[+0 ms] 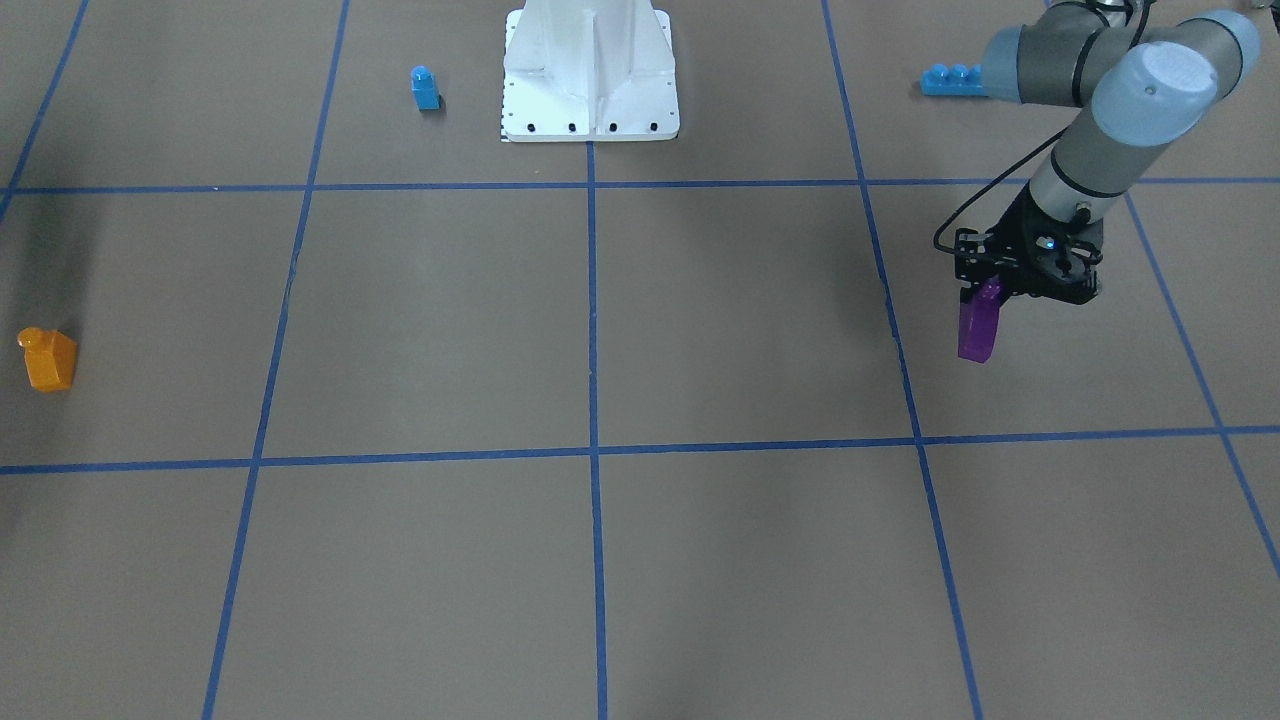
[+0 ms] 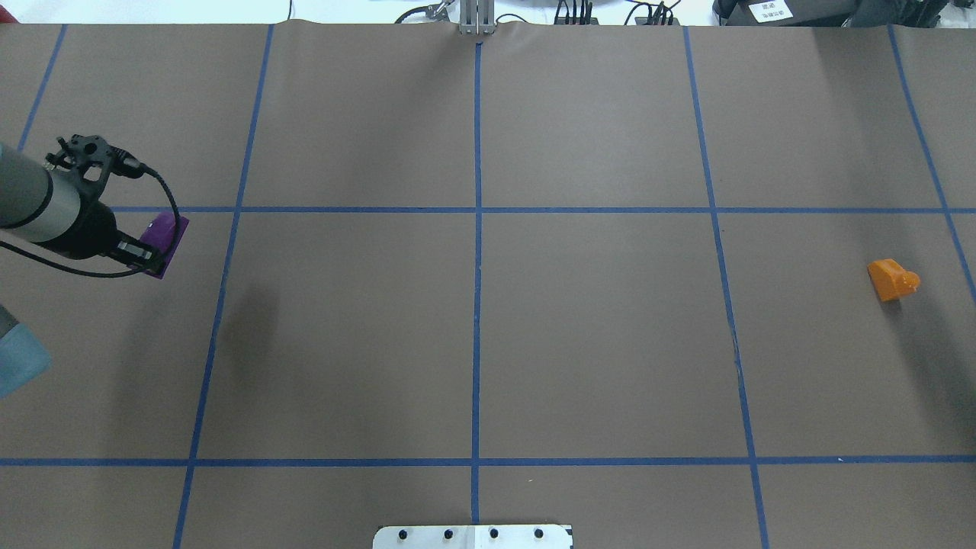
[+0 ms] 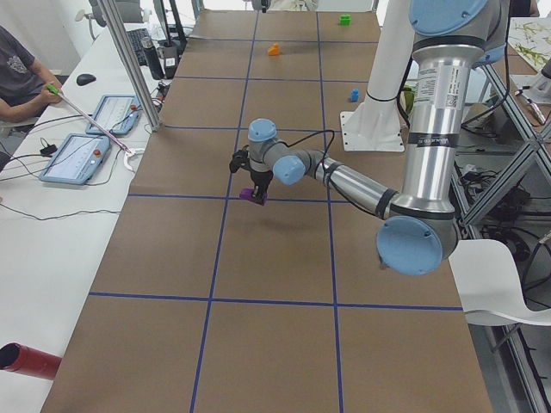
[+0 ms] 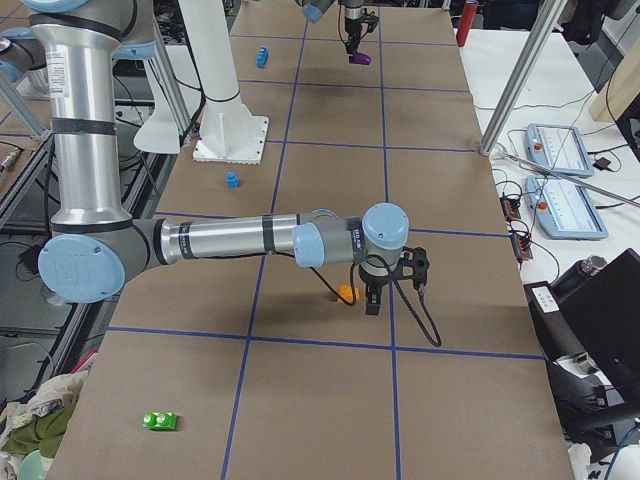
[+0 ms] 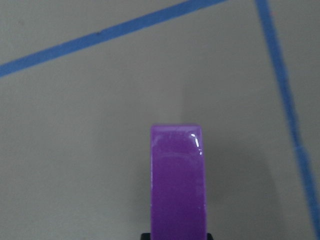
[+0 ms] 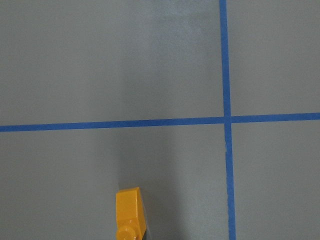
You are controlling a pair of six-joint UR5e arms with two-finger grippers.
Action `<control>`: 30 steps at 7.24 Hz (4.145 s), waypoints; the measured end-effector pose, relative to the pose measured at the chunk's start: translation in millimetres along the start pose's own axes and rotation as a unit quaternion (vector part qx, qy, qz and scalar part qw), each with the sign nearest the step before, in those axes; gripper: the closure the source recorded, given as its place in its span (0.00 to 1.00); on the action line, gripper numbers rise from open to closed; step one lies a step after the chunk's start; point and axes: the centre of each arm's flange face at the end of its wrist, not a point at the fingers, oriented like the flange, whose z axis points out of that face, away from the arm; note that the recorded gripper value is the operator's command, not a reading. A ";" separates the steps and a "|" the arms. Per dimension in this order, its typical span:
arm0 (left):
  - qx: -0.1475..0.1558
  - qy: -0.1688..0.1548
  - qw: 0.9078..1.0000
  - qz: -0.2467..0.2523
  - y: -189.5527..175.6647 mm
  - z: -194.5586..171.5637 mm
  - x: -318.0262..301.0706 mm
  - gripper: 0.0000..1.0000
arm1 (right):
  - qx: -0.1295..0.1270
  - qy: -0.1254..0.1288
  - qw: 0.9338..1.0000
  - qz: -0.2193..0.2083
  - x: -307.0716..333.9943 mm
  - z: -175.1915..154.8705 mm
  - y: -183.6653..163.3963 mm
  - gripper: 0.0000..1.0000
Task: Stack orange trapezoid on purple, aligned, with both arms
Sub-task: 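Carry the purple block with the left gripper to the table center, then release the purple block with the left gripper while the right gripper descends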
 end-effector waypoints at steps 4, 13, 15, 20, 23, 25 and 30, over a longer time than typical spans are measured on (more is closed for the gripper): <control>0.011 -0.008 0.995 0.103 -118.2 -9.5 210.9 1.00 | 0.002 -0.001 1.000 -0.003 -1.6 -1.9 0.1 0.00; -0.029 0.004 0.988 0.148 -193.6 95.0 358.5 0.75 | 0.002 -0.002 1.000 -0.001 -2.3 -2.5 0.2 0.00; -0.031 0.008 0.988 0.153 -189.4 97.1 368.8 0.75 | 0.002 -0.002 1.000 -0.001 -2.2 -2.1 0.1 0.00; -0.031 0.015 0.987 0.156 -184.1 100.3 385.1 0.00 | 0.003 -0.002 1.000 -0.004 -3.8 -3.2 -0.5 0.00; -0.009 0.011 0.991 0.134 -225.3 49.5 372.9 0.00 | -0.005 0.002 1.000 -0.016 -17.8 9.3 1.3 0.00; -0.010 0.009 0.994 0.106 -255.4 -24.3 352.2 0.00 | 0.004 0.020 1.000 -0.017 -43.9 45.7 12.3 0.00; -0.001 0.005 0.997 0.082 -238.1 -89.5 301.9 0.00 | -0.009 0.059 0.998 -0.037 -82.0 137.7 54.3 0.00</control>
